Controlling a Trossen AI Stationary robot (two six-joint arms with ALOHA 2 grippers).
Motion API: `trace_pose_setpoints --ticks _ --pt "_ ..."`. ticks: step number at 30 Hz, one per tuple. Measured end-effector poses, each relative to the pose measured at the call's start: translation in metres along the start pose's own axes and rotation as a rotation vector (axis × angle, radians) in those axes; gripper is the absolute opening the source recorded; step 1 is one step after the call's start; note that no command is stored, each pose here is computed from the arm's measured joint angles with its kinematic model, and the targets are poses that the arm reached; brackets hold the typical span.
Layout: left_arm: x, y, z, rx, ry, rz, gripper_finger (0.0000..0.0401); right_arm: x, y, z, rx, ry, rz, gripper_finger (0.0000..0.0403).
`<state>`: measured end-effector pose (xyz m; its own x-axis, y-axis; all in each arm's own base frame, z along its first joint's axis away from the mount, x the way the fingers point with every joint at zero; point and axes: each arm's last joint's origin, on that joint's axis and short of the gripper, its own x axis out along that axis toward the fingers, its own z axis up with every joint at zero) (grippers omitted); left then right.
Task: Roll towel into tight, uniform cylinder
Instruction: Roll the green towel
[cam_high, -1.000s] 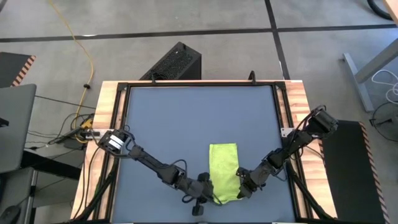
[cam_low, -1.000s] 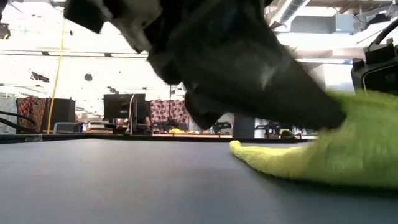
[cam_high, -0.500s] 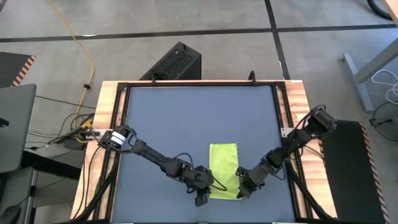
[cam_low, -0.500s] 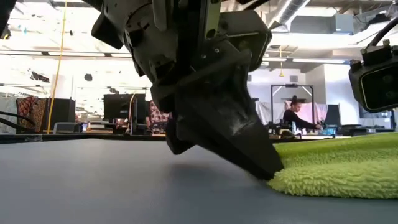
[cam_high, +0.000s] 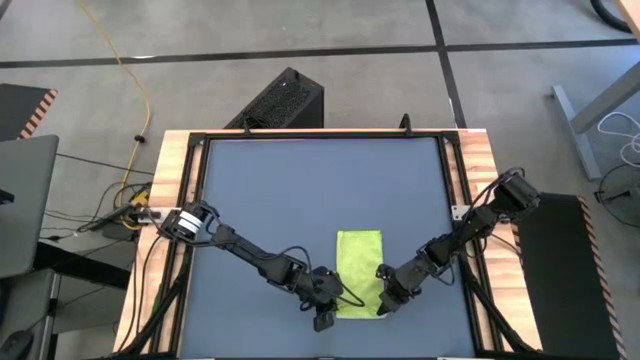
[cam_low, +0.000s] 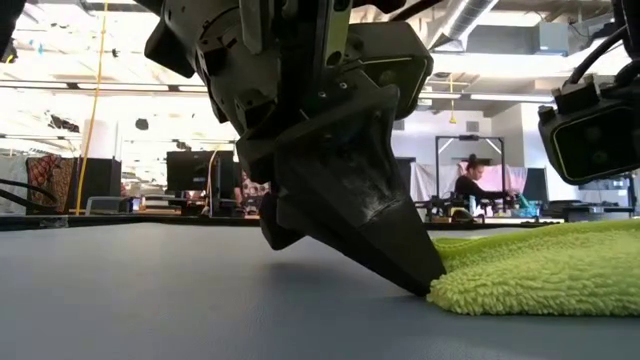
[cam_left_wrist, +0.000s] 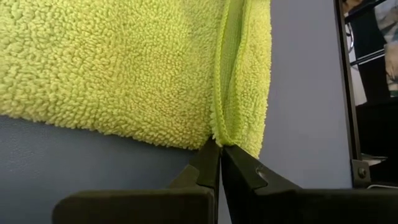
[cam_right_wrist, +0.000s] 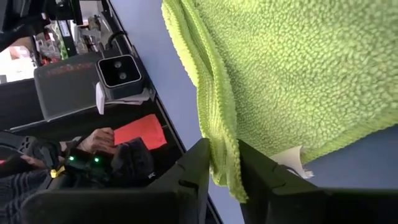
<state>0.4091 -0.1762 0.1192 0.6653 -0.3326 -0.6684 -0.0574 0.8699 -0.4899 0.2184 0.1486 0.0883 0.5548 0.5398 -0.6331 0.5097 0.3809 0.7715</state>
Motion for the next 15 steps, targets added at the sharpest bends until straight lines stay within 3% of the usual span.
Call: trace_pose_setpoints --ticks 8,15 --pt "0.000 0.000 0.000 -0.015 -0.005 0.001 0.0000 -0.015 -0.002 0.000 0.031 -0.028 -0.109 0.0097" --pt "0.000 0.002 0.002 -0.033 -0.012 0.000 0.0000 -0.033 -0.005 -0.001 -0.022 -0.048 -0.215 0.0097"
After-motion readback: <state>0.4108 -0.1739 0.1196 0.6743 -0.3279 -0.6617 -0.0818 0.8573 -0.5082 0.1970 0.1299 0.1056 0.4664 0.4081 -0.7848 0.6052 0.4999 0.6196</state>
